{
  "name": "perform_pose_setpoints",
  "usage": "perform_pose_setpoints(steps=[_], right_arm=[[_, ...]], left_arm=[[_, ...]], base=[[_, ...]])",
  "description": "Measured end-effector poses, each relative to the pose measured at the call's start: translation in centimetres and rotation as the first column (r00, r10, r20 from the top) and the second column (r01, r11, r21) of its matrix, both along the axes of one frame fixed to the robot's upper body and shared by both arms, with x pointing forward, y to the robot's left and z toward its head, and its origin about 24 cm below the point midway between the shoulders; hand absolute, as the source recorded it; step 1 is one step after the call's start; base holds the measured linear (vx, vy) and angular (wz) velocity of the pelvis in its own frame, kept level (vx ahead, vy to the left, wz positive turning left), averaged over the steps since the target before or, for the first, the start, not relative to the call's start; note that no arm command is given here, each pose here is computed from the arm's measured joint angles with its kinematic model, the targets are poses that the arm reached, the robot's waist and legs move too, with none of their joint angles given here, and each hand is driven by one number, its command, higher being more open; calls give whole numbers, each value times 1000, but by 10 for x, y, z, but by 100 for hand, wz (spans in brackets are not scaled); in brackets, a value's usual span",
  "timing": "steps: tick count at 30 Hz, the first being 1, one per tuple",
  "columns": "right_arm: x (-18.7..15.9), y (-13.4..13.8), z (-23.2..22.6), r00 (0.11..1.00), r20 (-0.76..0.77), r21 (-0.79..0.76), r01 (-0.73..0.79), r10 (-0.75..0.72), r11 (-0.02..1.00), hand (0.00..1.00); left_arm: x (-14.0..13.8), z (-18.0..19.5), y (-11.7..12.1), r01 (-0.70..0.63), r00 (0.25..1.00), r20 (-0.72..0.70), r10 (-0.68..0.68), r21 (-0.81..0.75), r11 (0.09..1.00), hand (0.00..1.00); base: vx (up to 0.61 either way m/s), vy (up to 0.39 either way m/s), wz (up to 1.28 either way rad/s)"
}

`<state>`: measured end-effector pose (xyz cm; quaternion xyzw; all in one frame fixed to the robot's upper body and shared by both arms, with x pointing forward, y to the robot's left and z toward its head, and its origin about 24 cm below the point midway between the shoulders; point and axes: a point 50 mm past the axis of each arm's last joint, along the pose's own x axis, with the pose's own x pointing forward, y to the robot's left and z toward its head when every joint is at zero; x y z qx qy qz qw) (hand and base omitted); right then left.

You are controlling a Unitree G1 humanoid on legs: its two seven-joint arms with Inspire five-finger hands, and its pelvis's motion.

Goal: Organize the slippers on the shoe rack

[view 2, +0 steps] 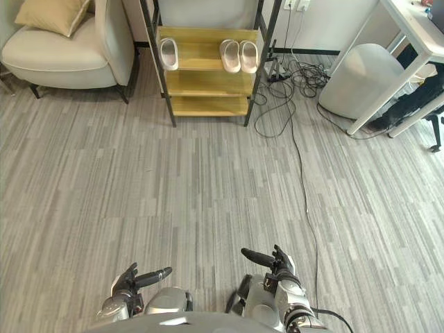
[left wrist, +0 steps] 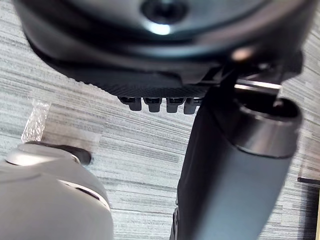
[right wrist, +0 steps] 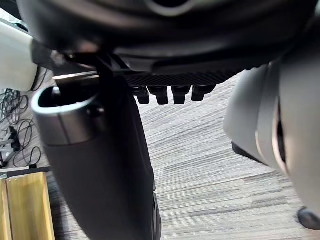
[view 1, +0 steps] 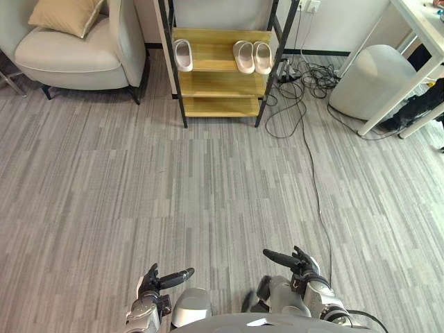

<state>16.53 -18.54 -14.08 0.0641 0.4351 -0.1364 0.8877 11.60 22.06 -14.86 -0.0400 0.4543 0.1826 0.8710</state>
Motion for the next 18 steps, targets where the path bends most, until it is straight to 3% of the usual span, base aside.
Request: perform_pose_setpoints(steps=[5,11,14,18], right_arm=[[-7,-14,-2,999,-38,-34,15,-16,999,100],[-18,1,-8,997,-67,12,46,-46,999,100],[-7,3,-5,997,-44,19,65,-64,998,100],[-5,5,-4,997,-39,28,75,-74,997,100]], left_arm=[[-2,-3,-6,-19,1000,-14,19,-18,1000,100],[7,4,1,-49,998,42,49,-5,999,100],[24,11,1,-32,994,106,31,3,999,100],[16,7,0,-32,996,77,32,1,999,100]], base=[[537,-281,45],[440,-198,29],[402,-7,16],[519,184,-5]])
